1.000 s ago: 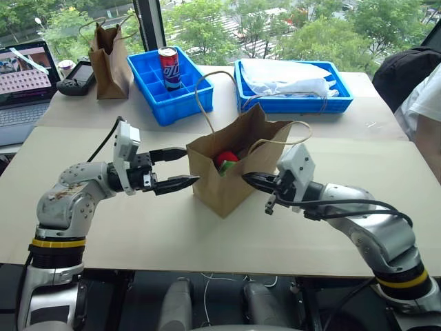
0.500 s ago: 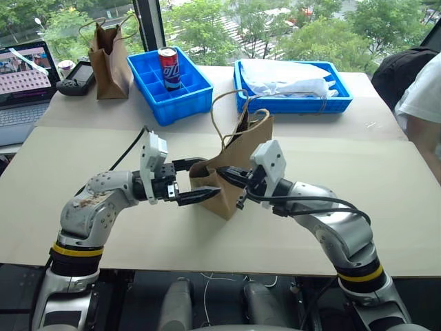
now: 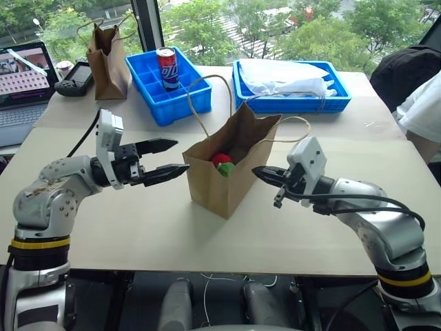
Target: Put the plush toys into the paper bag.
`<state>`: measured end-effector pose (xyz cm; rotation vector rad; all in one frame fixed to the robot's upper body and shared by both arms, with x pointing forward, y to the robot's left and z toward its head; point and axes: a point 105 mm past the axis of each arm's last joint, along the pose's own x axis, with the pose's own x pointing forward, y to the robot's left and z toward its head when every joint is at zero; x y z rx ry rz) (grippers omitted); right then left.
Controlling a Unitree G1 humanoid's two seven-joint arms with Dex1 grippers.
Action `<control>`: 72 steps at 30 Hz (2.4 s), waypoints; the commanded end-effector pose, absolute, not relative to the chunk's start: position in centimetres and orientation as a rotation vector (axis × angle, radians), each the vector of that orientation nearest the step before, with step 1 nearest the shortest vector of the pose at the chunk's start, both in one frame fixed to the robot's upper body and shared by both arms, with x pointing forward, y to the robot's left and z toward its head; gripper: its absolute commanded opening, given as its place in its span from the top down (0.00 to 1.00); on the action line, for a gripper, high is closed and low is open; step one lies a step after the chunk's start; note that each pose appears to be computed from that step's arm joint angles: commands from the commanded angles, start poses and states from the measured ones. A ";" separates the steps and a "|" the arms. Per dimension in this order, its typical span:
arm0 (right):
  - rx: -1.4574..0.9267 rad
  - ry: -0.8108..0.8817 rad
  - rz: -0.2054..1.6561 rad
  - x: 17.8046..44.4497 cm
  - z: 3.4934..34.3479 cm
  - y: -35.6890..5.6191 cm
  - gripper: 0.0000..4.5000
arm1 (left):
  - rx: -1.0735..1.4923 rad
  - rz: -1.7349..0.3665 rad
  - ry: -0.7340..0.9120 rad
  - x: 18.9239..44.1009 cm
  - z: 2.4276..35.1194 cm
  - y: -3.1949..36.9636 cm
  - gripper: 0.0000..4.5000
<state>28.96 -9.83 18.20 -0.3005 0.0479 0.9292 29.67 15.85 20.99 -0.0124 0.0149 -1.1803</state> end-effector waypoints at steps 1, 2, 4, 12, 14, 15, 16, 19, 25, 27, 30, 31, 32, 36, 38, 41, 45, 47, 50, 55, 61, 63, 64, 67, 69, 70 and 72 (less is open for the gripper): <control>-0.307 0.019 0.956 28.4 18.9 -9.2 1.00 | 0.009 -1.205 -0.014 29.0 21.2 14.8 0.00; -0.305 0.018 0.958 28.4 18.9 -9.1 1.00 | 0.009 -1.202 -0.014 29.0 21.1 14.8 0.00; -0.304 0.018 0.965 28.3 18.8 -8.9 1.00 | 0.026 -1.193 -0.005 29.0 20.7 14.7 0.00; -0.281 -0.015 1.025 27.7 19.4 -7.1 1.00 | 0.011 -1.239 0.019 28.1 19.8 13.1 0.00; -0.276 -0.023 1.031 27.7 19.6 -6.7 1.00 | 0.006 -1.239 0.019 28.1 19.7 12.8 0.00; -0.273 -0.027 1.036 27.7 19.7 -6.5 1.00 | 0.010 -1.235 0.021 28.2 19.5 12.6 0.00; -0.271 -0.029 1.041 27.6 19.8 -6.3 1.00 | 0.014 -1.227 0.023 28.4 19.3 12.5 0.00; -0.262 -0.038 1.060 27.4 20.0 -5.6 1.00 | 0.015 -1.232 0.017 28.4 19.2 11.9 0.00; -0.234 -0.059 1.092 27.3 20.4 -4.3 1.00 | -0.006 -1.279 0.039 27.3 19.4 11.6 0.00; -0.233 -0.057 1.097 27.3 20.2 -4.0 1.00 | -0.010 -1.283 0.043 27.1 19.5 11.5 0.00; -0.225 -0.054 1.110 27.4 19.9 -3.5 1.00 | -0.011 -1.281 0.041 27.0 19.4 11.2 0.00; -0.222 -0.052 1.114 27.5 19.7 -3.3 1.00 | -0.017 -1.271 0.038 27.1 19.3 11.1 0.00; -0.220 -0.053 1.118 27.5 19.5 -3.1 1.00 | -0.021 -1.265 0.036 27.2 19.2 10.9 0.00; -0.211 -0.056 1.134 27.7 19.2 -2.5 1.00 | -0.028 -1.260 0.038 27.2 18.9 10.3 0.00; -0.209 -0.061 1.140 27.8 19.1 -2.2 1.00 | -0.033 -1.260 0.050 27.2 18.6 10.2 0.00; -0.208 -0.070 1.142 27.9 19.1 -2.1 1.00 | -0.030 -1.261 0.073 27.3 18.3 10.0 0.00; -0.213 -0.076 1.141 28.0 18.9 -2.0 1.00 | -0.012 -1.211 0.093 28.4 17.7 10.2 0.15; -0.214 -0.072 1.140 28.0 18.7 -1.9 1.00 | -0.025 -1.188 0.090 29.1 17.8 10.2 0.32; -0.213 -0.067 1.135 28.1 18.5 -1.9 1.00 | -0.054 -1.160 0.079 29.8 18.1 10.2 0.56; -0.208 -0.067 1.128 28.1 18.4 -1.9 1.00 | -0.056 -1.152 0.080 30.2 18.0 10.0 0.78; -0.201 -0.062 1.115 28.0 18.5 -2.2 1.00 | -0.036 -1.155 0.097 30.6 17.7 10.4 0.78; -0.202 -0.058 1.113 27.9 18.5 -2.5 1.00 | -0.034 -1.154 0.097 30.9 17.8 10.6 0.78; -0.204 -0.056 1.112 27.9 18.5 -2.5 1.00 | -0.033 -1.152 0.097 30.9 17.8 10.6 0.78; -0.206 -0.044 1.109 27.7 18.3 -2.8 1.00 | -0.025 -1.139 0.098 31.3 17.7 10.6 0.78; -0.197 -0.032 1.114 27.6 18.1 -2.7 1.00 | -0.045 -1.143 0.090 31.2 17.8 10.5 0.78; -0.194 -0.030 1.115 27.5 18.1 -2.7 1.00 | -0.055 -1.143 0.087 31.2 17.9 10.4 0.78; -0.192 -0.036 1.114 27.5 18.2 -2.5 1.00 | -0.131 -1.161 0.087 30.9 18.4 10.3 0.67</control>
